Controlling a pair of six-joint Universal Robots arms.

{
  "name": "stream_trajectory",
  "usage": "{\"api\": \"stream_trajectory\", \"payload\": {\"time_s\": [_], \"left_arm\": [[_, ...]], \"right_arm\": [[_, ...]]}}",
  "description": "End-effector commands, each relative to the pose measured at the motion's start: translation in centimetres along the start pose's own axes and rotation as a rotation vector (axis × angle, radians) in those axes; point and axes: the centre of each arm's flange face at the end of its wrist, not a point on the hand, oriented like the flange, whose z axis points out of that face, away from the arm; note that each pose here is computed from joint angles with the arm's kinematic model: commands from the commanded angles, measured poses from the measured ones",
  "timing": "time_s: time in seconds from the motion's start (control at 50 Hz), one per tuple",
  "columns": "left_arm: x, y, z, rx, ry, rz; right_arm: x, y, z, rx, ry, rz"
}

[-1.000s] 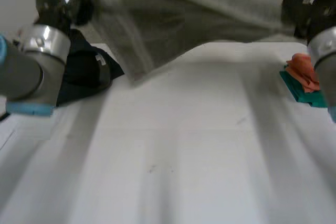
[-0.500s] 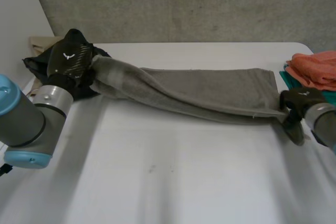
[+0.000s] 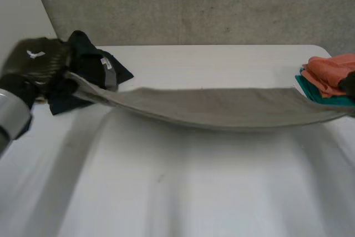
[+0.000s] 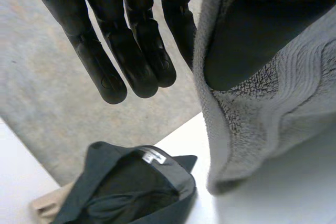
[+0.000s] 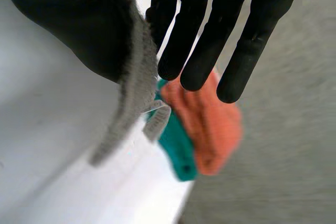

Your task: Fold the laundry.

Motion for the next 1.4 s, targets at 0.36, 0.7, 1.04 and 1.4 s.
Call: {"api": "stream_trajectory", "payload": {"time_s": [0.36,0.7,1.04,1.4], "left_arm": [[2.0,9.7,9.5,-0.414,0.092,0.154],[-3.3,-8.0,17.1,0.656,-0.363,0.199],[1.1,4.8,15.1,0.274,-0.147,0.122],[3.8,11.6,-0.8,-0.476,0.149,0.176]], "right_arm": [[-4.3,0.9,7.8,-0.170,-0.164,-0.119],[8.3,-12.5,9.4,0.614,0.798,0.012],[-2.9,-5.0,12.2,0.341,0.328,0.058],[-8.7,4.7,3.2,-0.179,-0.211,-0.104]]}}
